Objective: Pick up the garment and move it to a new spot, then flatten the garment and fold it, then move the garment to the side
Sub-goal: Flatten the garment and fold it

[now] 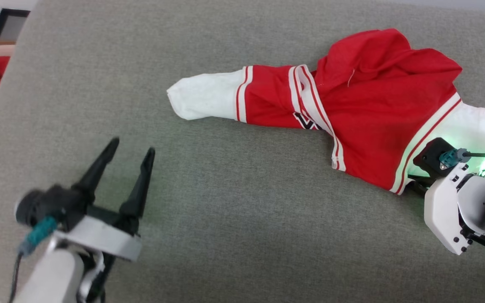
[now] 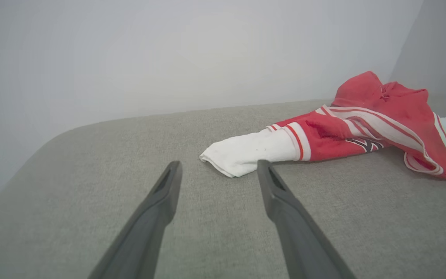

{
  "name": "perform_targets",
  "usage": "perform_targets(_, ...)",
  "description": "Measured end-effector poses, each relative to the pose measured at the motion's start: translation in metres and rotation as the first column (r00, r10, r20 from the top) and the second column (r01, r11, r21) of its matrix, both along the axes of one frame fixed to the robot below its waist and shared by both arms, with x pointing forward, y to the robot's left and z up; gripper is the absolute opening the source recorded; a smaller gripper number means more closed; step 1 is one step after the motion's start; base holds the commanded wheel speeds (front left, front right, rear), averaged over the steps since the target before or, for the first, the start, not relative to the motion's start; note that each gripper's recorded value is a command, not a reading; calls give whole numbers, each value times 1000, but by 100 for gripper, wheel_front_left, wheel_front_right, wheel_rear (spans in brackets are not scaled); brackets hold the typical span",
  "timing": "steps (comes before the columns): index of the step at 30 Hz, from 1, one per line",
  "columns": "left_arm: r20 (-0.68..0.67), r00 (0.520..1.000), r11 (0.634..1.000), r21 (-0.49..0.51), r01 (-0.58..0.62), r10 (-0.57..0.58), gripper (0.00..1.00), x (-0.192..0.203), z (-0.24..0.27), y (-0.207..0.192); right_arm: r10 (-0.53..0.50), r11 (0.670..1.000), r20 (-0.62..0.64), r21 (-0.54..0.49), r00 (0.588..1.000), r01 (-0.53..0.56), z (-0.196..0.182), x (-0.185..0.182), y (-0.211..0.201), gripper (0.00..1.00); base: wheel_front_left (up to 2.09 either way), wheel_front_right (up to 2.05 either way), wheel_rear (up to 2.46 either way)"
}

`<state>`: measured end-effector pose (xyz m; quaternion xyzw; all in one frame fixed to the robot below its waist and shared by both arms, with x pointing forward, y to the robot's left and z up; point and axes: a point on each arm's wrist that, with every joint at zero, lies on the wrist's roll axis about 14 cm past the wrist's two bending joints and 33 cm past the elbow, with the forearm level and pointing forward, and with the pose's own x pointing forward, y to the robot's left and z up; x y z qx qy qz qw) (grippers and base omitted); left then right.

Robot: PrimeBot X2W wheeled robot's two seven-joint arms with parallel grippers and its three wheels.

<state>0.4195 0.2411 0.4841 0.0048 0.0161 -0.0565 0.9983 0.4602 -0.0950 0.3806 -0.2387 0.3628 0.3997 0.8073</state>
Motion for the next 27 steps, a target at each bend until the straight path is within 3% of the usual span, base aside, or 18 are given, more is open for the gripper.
perform_targets(7,-10,984,972,157,175,-176,100,62,31,-18,-8,1000,-2,18,1000,8,-4,7,1,0,0,0,0)
perform_targets(10,-94,958,936,206,284,-270,100,89,33,-37,-4,1000,-1,25,1000,4,-6,12,4,0,0,0,0)
perform_targets(14,-233,921,896,248,368,-314,100,124,28,-46,5,999,3,35,1000,-5,-9,20,9,0,0,0,0)
perform_targets(23,-567,757,825,221,520,-325,100,165,-27,-73,24,998,14,66,1000,-25,-18,33,19,0,0,0,0)
perform_targets(27,-652,694,818,194,541,-304,100,174,-48,-76,23,997,14,77,1000,-24,-22,35,20,0,0,0,0)
